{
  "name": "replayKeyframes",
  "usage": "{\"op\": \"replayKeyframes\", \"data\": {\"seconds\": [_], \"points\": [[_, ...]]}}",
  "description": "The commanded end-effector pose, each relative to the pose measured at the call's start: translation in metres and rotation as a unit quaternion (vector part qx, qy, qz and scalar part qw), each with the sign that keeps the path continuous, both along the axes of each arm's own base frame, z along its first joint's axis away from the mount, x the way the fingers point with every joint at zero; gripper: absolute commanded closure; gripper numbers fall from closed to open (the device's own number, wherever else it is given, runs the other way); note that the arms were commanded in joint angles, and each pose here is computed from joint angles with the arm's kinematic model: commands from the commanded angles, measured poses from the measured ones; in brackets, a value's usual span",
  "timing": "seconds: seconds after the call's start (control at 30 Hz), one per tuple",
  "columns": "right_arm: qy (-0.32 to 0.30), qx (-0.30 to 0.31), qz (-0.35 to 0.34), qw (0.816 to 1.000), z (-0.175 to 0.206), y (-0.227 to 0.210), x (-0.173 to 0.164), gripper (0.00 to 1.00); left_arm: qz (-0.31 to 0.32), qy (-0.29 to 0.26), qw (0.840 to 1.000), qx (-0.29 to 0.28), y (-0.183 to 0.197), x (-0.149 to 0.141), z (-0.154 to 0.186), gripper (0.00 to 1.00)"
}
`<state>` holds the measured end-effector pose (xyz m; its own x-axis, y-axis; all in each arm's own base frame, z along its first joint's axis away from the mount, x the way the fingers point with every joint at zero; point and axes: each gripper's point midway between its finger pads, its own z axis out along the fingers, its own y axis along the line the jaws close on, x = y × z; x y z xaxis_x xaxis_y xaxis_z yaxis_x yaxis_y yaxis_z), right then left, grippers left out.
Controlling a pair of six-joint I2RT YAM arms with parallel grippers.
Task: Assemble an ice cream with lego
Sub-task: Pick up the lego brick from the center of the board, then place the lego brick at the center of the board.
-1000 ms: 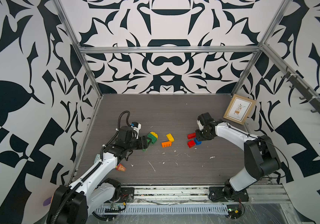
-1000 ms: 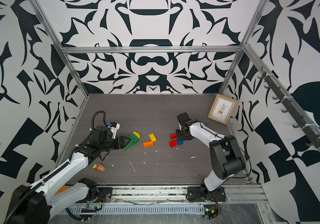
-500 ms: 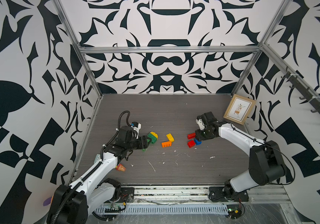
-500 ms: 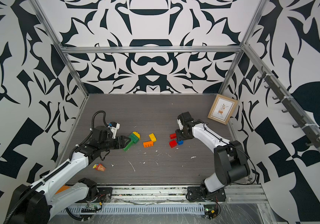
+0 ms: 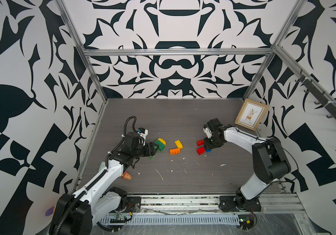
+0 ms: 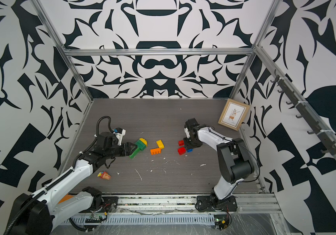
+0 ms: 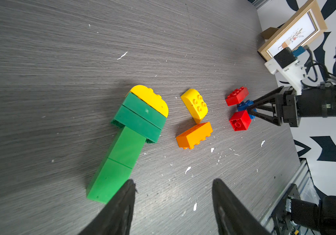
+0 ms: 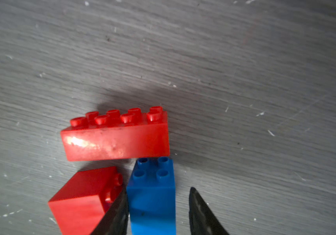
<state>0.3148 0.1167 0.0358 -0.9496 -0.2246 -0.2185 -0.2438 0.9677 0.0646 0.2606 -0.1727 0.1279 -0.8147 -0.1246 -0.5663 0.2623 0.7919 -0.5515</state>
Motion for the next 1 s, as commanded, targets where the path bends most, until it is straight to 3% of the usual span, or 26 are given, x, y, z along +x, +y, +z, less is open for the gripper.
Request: {"op": "replayKeyframes", "data": {"seconds": [0.0,0.23,0.4,0.47,0.57,0.73,0.97], "points": [[-0.015,-0.009,0.003,1.000,0.010,0.002,0.008,0.57,-0.002,-0.012,1.000,0.005,0.001,0.001,0.005,0.36],[-0.048,0.002,-0.009,0.999,0.024,0.004,0.006,0.76,-0.003,-0.013,1.000,0.006,0.001,0.000,0.006,0.36],[-0.168,0.065,-0.009,0.984,0.082,0.018,-0.007,0.86,-0.012,-0.018,1.000,-0.004,-0.001,-0.005,0.012,0.36],[-0.234,0.108,0.019,0.966,0.102,0.040,-0.016,0.87,-0.014,-0.023,1.000,-0.007,-0.001,-0.007,0.014,0.36],[-0.330,0.179,0.100,0.921,0.122,0.092,-0.039,0.86,-0.014,-0.040,0.999,-0.012,0.001,-0.009,0.017,0.36],[-0.423,0.253,0.180,0.851,0.120,0.145,-0.070,0.85,-0.012,-0.048,0.999,-0.012,0.003,-0.011,0.012,0.36],[-0.443,0.289,0.209,0.822,0.074,0.173,-0.078,0.86,-0.022,-0.032,0.999,-0.015,0.000,-0.016,0.001,0.37]]}}
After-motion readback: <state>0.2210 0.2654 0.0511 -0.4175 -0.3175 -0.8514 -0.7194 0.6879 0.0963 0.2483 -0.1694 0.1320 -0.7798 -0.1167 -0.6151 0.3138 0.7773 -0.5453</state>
